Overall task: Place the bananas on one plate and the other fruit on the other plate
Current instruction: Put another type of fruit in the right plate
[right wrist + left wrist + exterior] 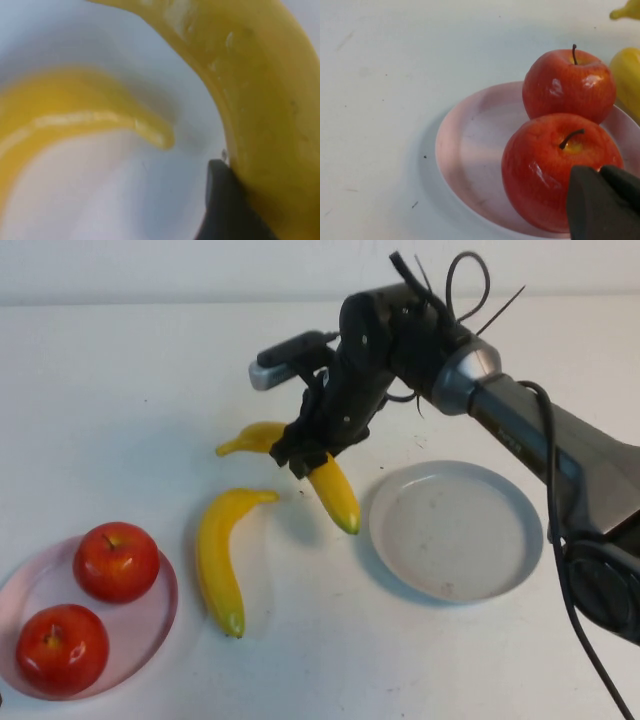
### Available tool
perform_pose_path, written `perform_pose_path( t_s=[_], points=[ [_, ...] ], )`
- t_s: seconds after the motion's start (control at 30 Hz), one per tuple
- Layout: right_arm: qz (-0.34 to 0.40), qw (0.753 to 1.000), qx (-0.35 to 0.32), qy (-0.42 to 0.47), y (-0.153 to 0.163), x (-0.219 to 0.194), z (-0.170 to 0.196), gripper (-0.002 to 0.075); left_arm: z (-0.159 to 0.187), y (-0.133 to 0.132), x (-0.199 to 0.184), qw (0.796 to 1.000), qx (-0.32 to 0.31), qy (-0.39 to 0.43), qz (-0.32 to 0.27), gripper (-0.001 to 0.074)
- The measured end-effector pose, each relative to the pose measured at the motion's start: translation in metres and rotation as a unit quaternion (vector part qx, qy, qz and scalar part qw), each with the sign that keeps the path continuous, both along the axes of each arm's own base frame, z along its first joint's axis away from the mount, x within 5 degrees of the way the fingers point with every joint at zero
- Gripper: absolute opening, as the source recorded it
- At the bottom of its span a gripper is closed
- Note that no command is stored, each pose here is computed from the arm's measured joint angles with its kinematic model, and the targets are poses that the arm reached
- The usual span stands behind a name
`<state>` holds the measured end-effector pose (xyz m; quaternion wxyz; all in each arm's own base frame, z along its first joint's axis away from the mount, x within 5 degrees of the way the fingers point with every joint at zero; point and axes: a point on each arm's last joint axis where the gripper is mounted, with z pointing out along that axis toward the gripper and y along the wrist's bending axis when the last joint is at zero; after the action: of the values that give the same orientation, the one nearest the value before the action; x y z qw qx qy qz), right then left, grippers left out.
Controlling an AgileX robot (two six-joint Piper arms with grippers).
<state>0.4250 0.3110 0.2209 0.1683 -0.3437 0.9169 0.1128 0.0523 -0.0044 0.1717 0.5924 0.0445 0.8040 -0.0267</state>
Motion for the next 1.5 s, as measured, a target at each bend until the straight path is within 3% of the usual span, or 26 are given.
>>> perform_pose_path(
  t_s=[0.3,0.43,0.6,0.77,0.93,1.33,1.5],
  points=[
    [-0.071,0.991,0.03,-0.107,-0.026,-0.017,0.109,0.0308,0.0,0.0,0.0,1.0,0.0,0.0,0.0,0.0004],
    [-0.088,0.985,0.045,-0.145,-0.06,-0.051,0.173,0.0308,0.0,0.0,0.0,1.0,0.0,0.0,0.0,0.0004],
    [-0.141,0.978,0.022,-0.155,-0.107,-0.096,0.204,0.0308,0.0,0.0,0.0,1.0,0.0,0.0,0.0,0.0004],
    [-0.205,0.973,-0.02,-0.107,-0.141,-0.121,0.179,0.0308,0.0,0.0,0.0,1.0,0.0,0.0,0.0,0.0004],
    [-0.23,0.969,-0.082,-0.028,-0.147,-0.126,0.119,0.0308,0.0,0.0,0.0,1.0,0.0,0.0,0.0,0.0004],
    [-0.268,0.956,-0.082,0.081,-0.147,-0.076,0.022,0.0307,0.0,0.0,0.0,1.0,-0.001,0.0,0.0,0.0004],
    [-0.266,0.955,-0.093,0.09,-0.151,-0.064,0.0,0.0307,0.0,0.0,0.0,1.0,-0.001,0.0,0.0,0.0004]
  ],
)
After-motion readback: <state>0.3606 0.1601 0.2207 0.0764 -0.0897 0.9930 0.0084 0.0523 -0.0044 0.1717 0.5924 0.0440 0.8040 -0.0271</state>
